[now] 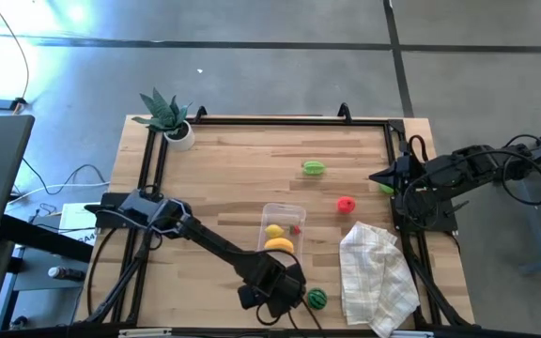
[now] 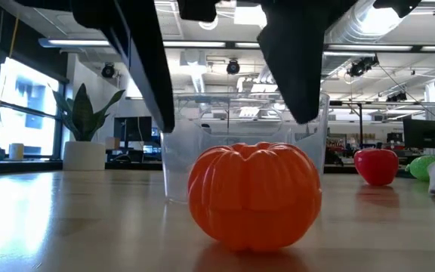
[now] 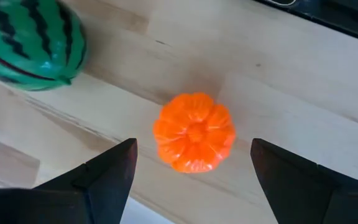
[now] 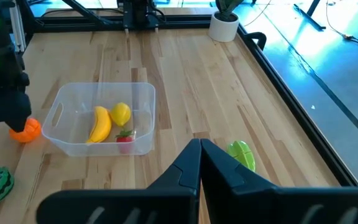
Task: Pick and placing Produce into tupperware
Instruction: Put the pumpkin into the transparent bin
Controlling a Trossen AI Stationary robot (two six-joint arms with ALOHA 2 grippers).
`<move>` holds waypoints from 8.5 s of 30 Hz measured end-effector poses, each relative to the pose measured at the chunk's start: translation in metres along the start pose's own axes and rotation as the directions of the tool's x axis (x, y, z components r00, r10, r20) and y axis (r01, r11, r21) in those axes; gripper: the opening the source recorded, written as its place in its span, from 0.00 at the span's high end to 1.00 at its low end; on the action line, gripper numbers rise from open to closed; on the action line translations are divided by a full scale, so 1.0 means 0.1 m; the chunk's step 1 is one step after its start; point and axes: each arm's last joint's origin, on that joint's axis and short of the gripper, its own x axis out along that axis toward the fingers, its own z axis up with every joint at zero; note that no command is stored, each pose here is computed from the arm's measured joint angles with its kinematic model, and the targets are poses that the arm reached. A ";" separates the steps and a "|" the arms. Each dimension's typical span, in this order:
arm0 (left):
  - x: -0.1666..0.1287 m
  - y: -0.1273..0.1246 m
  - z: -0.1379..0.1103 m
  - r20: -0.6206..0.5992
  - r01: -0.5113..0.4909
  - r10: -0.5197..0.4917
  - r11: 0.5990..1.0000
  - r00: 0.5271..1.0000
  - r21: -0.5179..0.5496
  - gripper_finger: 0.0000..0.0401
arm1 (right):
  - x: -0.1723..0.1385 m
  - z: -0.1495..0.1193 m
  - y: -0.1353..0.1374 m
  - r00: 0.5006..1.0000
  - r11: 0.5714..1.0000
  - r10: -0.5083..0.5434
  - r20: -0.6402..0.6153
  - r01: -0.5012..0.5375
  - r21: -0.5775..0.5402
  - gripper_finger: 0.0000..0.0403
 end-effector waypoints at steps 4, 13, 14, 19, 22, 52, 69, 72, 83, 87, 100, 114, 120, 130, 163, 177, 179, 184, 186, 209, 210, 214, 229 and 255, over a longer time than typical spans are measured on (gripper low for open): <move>0.01 -0.01 0.01 0.023 0.023 -0.023 1.000 0.999 0.000 0.24 | 0.00 0.00 0.00 1.000 1.000 0.000 0.000 0.000 0.000 1.00; 0.13 -0.01 0.01 0.015 0.041 -0.041 0.999 0.999 0.001 0.24 | 0.00 0.00 0.00 1.000 1.000 0.000 0.000 0.000 0.000 1.00; 0.14 -0.01 0.01 0.016 0.040 -0.040 0.999 0.999 0.002 0.24 | 0.00 0.00 0.00 1.000 1.000 0.000 0.000 0.000 0.000 1.00; 0.23 -0.02 -0.01 -0.001 0.056 -0.056 0.998 0.998 0.018 0.24 | 0.00 0.00 0.00 1.000 1.000 0.000 0.000 0.000 0.000 1.00; 0.25 0.02 0.02 0.030 0.027 -0.028 0.999 0.999 0.022 0.24 | 0.00 0.00 0.00 1.000 1.000 0.000 0.000 0.000 0.000 1.00; 0.34 0.19 -0.08 0.111 0.057 -0.055 0.998 0.992 -0.020 0.24 | 0.00 0.00 0.00 1.000 1.000 0.000 0.000 0.000 0.000 1.00; 0.54 0.18 -0.10 0.105 0.086 -0.080 0.995 0.991 -0.050 0.24 | 0.00 0.00 0.00 1.000 1.000 0.000 0.000 0.000 0.000 1.00; 0.55 0.18 -0.10 0.111 0.094 -0.088 0.994 0.990 -0.048 0.24 | 0.00 0.00 0.00 1.000 1.000 0.001 0.000 -0.001 0.000 1.00; 0.55 0.20 -0.13 0.094 0.088 -0.083 0.994 0.992 -0.057 0.33 | 0.00 0.00 0.00 1.000 1.000 0.000 0.000 0.000 0.000 1.00; 0.55 0.20 -0.13 0.092 0.089 -0.084 0.994 0.992 -0.056 0.40 | 0.00 0.00 0.00 1.000 1.000 0.000 0.000 0.000 0.000 1.00; 0.56 0.20 -0.13 0.093 0.087 -0.082 0.995 0.992 -0.056 0.35 | 0.00 0.00 0.00 1.000 1.000 0.000 0.000 0.000 0.000 1.00; 0.56 0.20 -0.13 0.092 0.089 -0.083 0.994 0.992 -0.056 0.35 | 0.00 0.00 0.00 1.000 1.000 0.000 0.000 0.000 0.000 1.00; 0.56 0.20 -0.14 0.092 0.091 -0.086 0.994 0.992 -0.056 0.43 | 0.00 0.00 0.00 1.000 1.000 0.000 0.000 0.000 0.000 1.00; 0.57 0.19 -0.13 0.110 0.112 -0.104 0.991 0.988 -0.069 0.38 | 0.00 0.00 0.00 1.000 1.000 0.000 0.000 0.000 0.000 1.00; 0.00 0.34 0.03 0.077 0.031 -0.023 0.994 0.997 -0.105 0.43 | 0.00 0.00 0.00 1.000 1.000 0.000 0.000 0.000 0.000 1.00; -0.57 0.47 -0.21 -0.057 -0.121 0.114 0.984 0.992 -0.128 0.42 | 0.00 0.00 0.00 1.000 1.000 0.000 0.000 0.000 0.000 1.00; -0.65 0.53 -0.28 -0.069 -0.141 0.132 0.980 0.989 -0.143 0.42 | 0.00 0.00 0.00 1.000 1.000 0.000 0.000 0.000 0.000 1.00; -0.80 0.72 -0.50 -0.071 -0.182 0.171 0.963 0.983 -0.200 0.43 | 0.00 0.00 0.00 1.000 1.000 0.000 0.000 0.000 0.000 1.00; -0.85 0.79 -0.61 -0.085 -0.197 0.182 0.954 0.980 -0.225 0.43 | 0.00 0.00 0.00 1.000 1.000 0.000 0.000 0.000 0.000 1.00; -0.49 1.17 -1.69 -0.151 -0.066 -0.014 0.856 0.988 -0.513 0.43 | 0.00 0.00 0.00 1.000 1.000 0.000 0.000 0.000 0.000 1.00; -0.46 1.16 -1.69 -0.156 -0.061 -0.023 0.856 0.987 -0.514 0.43 | 0.00 0.00 0.00 1.000 1.000 0.000 0.000 0.000 0.000 1.00; -0.34 1.14 -1.72 -0.160 -0.059 -0.028 0.856 0.987 -0.514 0.41 | 0.00 0.00 0.00 1.000 1.000 0.000 0.000 0.000 0.000 1.00; -0.16 1.13 -1.74 -0.112 -0.050 -0.012 0.843 0.994 -0.535 0.39 | 0.00 0.00 0.00 1.000 1.000 0.000 0.000 0.000 0.000 1.00; 0.02 1.15 -1.73 -0.058 -0.001 -0.038 0.826 0.998 -0.564 0.39 | 0.00 0.00 0.00 1.000 1.000 0.000 0.000 0.000 0.000 1.00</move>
